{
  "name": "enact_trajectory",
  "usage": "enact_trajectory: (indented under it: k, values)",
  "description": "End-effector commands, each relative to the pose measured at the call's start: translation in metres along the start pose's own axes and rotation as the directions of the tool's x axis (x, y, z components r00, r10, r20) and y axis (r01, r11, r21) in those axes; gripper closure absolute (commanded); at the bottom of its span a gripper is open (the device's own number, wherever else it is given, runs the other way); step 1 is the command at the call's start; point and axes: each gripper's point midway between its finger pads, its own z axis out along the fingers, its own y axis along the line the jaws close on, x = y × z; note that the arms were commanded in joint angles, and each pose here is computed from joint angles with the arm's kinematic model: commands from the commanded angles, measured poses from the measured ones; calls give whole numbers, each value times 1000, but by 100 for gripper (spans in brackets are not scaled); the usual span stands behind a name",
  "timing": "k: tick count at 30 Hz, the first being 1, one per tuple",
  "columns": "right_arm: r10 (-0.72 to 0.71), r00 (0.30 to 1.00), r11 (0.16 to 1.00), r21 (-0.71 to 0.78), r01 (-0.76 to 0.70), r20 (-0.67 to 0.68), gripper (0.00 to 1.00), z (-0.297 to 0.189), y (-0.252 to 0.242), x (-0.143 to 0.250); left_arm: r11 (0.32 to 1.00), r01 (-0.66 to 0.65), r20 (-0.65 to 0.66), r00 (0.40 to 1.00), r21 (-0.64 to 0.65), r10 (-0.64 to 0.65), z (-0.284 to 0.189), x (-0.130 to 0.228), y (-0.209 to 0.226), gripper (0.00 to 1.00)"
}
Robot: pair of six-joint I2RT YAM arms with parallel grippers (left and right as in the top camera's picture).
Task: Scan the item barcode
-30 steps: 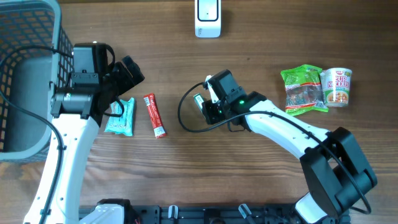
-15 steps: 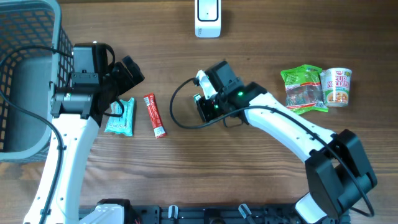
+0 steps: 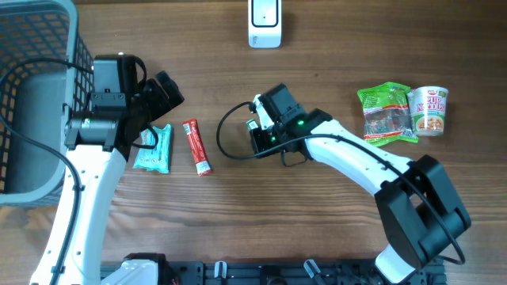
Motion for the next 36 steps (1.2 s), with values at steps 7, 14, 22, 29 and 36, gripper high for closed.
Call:
enact_trajectory:
  k: [7, 14, 22, 29, 36]
  values:
    - [247, 965, 968, 54, -243, -91, 96, 29, 0, 29, 1000, 11, 11, 1000, 11, -11, -3, -4, -2, 0]
    - [274, 961, 953, 150, -265, -46, 95, 26, -21, 26, 1000, 11, 11, 1000, 11, -11, -3, -4, -2, 0]
    - [333, 942, 924, 182, -336, 50, 96, 18, -52, 4, 1000, 11, 11, 1000, 11, -11, -3, -4, -2, 0]
    - [302, 944, 935, 153, -321, 135, 96, 8, -68, -28, 1000, 11, 11, 1000, 11, -11, -3, -4, -2, 0]
    - [295, 952, 952, 57, -300, 79, 96, 8, -56, -26, 1000, 11, 11, 1000, 11, -11, -3, -4, -2, 0]
